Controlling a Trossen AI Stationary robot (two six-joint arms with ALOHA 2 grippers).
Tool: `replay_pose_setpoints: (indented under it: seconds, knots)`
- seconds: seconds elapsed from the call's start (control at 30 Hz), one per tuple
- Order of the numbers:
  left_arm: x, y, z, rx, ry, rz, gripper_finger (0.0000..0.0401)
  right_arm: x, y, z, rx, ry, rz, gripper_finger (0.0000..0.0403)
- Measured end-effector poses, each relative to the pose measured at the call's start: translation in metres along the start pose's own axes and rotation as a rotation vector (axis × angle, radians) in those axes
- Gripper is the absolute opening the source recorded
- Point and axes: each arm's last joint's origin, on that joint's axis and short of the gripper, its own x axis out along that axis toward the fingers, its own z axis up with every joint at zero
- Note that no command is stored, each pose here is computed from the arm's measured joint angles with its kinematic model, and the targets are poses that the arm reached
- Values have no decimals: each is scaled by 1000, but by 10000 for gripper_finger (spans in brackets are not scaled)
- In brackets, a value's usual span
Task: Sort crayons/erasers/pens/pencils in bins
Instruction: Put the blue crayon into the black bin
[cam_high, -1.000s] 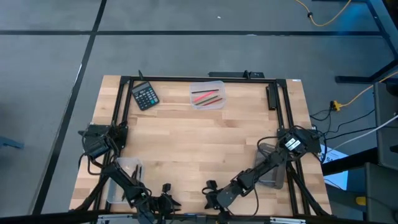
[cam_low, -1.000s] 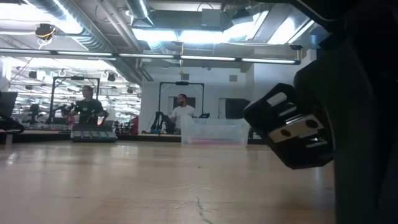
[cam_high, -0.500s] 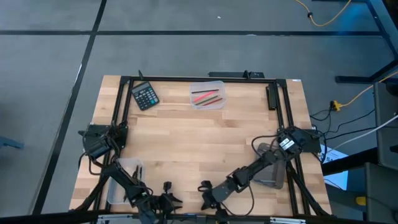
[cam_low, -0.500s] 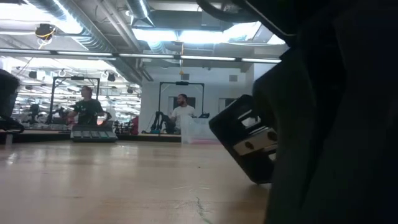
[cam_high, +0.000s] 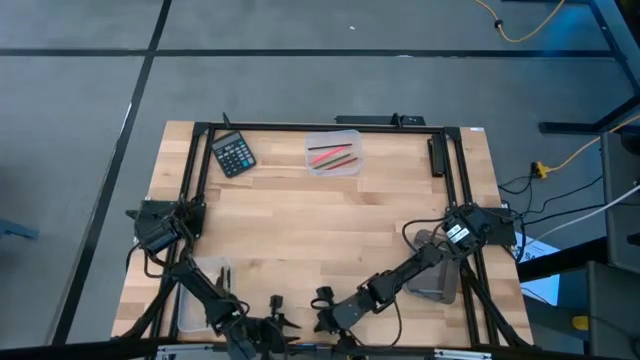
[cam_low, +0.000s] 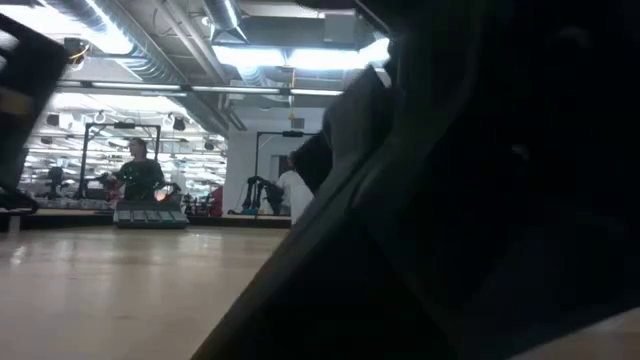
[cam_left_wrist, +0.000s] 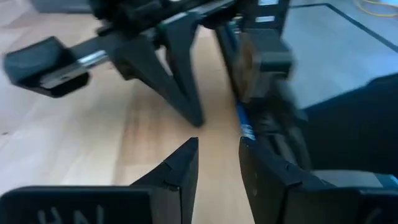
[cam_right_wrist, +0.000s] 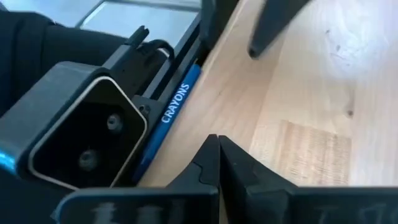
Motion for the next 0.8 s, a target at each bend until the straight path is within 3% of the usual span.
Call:
replay_pose_setpoints:
  seconds: [0.2,0.4,0.8]
  knots:
    - [-2,-3,-1,12,-1,-10,110,-1,17,9,-40,101,-74,0]
    - [-5,-7,-3,10,30,-75,110,-4,28,11,-40,186,-78,0]
    - [-3,-4,-10,32,162,-188,110,-5,34,9,-5,249,138,0]
